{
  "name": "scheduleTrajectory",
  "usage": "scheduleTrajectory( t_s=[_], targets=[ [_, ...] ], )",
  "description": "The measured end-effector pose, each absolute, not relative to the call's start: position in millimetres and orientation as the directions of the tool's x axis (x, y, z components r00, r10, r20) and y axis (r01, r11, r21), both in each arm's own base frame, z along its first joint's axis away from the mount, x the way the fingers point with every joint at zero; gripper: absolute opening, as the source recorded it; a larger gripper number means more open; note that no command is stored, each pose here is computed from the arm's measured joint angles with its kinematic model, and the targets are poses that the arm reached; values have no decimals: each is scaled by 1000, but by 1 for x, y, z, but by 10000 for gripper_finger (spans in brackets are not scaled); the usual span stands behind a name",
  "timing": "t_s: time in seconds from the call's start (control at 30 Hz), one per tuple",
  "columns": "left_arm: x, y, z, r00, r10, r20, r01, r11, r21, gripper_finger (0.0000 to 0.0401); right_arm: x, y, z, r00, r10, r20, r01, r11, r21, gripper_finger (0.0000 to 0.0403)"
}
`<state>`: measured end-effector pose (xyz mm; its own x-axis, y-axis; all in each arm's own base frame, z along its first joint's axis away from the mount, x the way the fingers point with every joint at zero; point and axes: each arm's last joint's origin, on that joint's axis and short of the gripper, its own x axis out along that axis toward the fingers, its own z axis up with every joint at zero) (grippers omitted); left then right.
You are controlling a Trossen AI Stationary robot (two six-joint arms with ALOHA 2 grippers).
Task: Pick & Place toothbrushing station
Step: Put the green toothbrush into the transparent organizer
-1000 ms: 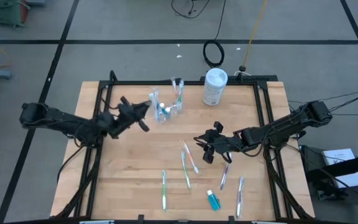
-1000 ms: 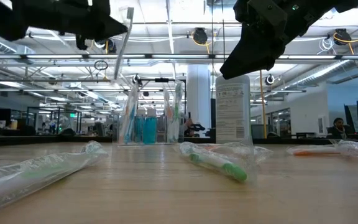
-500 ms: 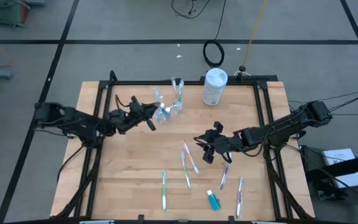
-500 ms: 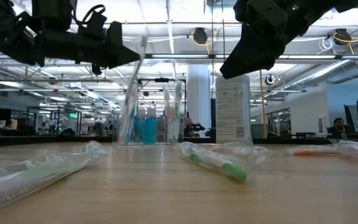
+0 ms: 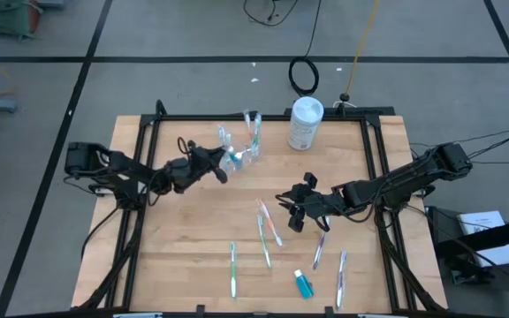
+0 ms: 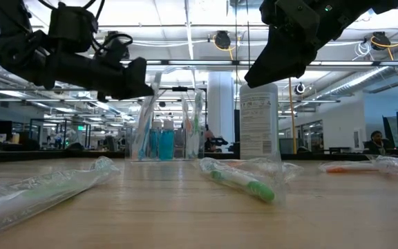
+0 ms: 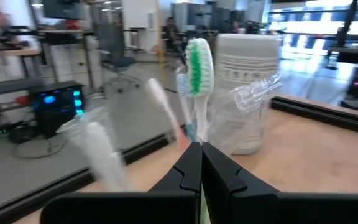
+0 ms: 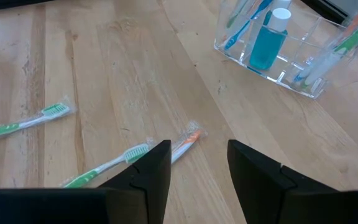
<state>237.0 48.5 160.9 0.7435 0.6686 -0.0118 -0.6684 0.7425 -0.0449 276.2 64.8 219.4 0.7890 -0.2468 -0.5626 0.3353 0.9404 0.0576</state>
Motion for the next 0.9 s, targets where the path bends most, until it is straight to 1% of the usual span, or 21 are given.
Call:
scheduleTrajectory(
  t_s=[0.23,0.43,0.6,0.73,0.8,0.9],
  targets=[
    [234,43,161,616,787,-13,-787,615,-48,3,276,65,219,789,-247,-563,334,941,55,153],
    [231,39,152,501,863,-65,-863,504,34,3,276,65,219,789,-247,-563,323,946,38,153],
    [229,36,142,491,860,-136,-859,505,90,3,276,65,219,789,-247,-563,323,946,38,153],
    [230,34,136,542,819,-187,-817,566,114,5,276,65,219,789,-247,-563,323,946,38,153],
    [230,34,136,564,803,-195,-801,589,109,11,276,65,219,789,-247,-563,323,946,38,153],
    [230,33,136,569,799,-196,-796,595,115,28,276,65,219,789,-247,-563,323,946,38,153]
  ],
)
